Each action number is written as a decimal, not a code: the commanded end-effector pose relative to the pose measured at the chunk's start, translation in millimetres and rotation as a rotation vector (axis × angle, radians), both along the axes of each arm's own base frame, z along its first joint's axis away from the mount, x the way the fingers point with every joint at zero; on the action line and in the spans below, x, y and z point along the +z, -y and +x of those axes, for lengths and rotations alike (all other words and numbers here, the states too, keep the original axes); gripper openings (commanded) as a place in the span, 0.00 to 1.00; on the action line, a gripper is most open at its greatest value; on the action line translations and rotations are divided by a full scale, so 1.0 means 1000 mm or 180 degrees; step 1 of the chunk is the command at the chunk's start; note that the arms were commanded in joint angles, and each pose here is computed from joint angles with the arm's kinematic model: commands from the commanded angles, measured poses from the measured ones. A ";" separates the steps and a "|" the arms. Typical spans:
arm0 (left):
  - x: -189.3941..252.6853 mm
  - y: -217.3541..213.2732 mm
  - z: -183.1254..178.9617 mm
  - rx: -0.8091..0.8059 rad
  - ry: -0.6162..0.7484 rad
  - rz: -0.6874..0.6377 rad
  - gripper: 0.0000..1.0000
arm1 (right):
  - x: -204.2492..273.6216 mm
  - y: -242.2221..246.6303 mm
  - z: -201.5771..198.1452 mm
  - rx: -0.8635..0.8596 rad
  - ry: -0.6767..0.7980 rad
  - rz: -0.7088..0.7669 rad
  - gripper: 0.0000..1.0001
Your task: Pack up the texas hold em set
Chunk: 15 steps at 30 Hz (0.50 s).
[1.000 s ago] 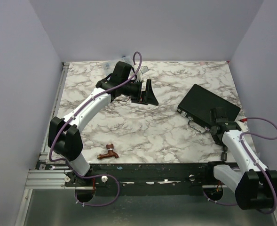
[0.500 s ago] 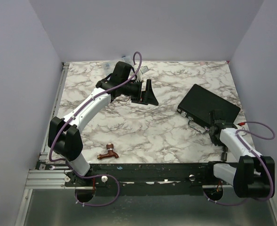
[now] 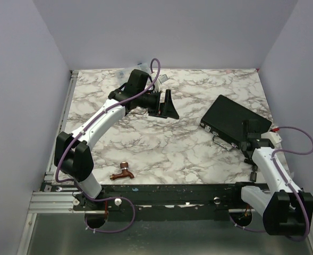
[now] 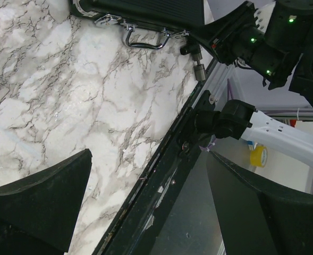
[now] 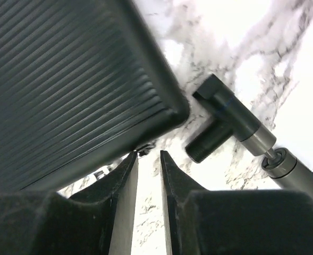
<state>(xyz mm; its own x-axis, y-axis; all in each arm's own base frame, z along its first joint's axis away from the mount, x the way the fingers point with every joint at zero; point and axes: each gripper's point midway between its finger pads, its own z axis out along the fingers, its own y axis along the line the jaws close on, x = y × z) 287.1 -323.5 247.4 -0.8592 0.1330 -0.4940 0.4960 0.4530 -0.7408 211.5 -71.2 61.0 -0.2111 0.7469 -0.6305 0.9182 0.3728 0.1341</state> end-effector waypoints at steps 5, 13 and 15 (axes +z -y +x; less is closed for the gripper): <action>0.014 0.002 -0.003 -0.0064 0.0097 -0.0097 0.89 | 0.060 -0.004 0.056 0.0669 0.0551 -0.0209 0.34; 0.013 0.001 -0.001 -0.0032 0.0156 -0.0074 0.89 | 0.077 -0.062 0.098 0.1795 0.0814 0.0334 0.47; 0.015 0.000 0.000 -0.0009 0.0208 -0.0057 0.89 | 0.082 -0.081 0.105 0.2055 0.0902 0.0491 0.49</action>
<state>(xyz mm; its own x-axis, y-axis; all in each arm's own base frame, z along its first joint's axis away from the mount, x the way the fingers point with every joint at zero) 287.2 -323.5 247.7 -0.8583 0.1326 -0.4956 0.4973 0.4527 -0.7401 290.9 -33.0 120.9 -0.3810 0.6587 -0.6488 0.6561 0.6871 0.3123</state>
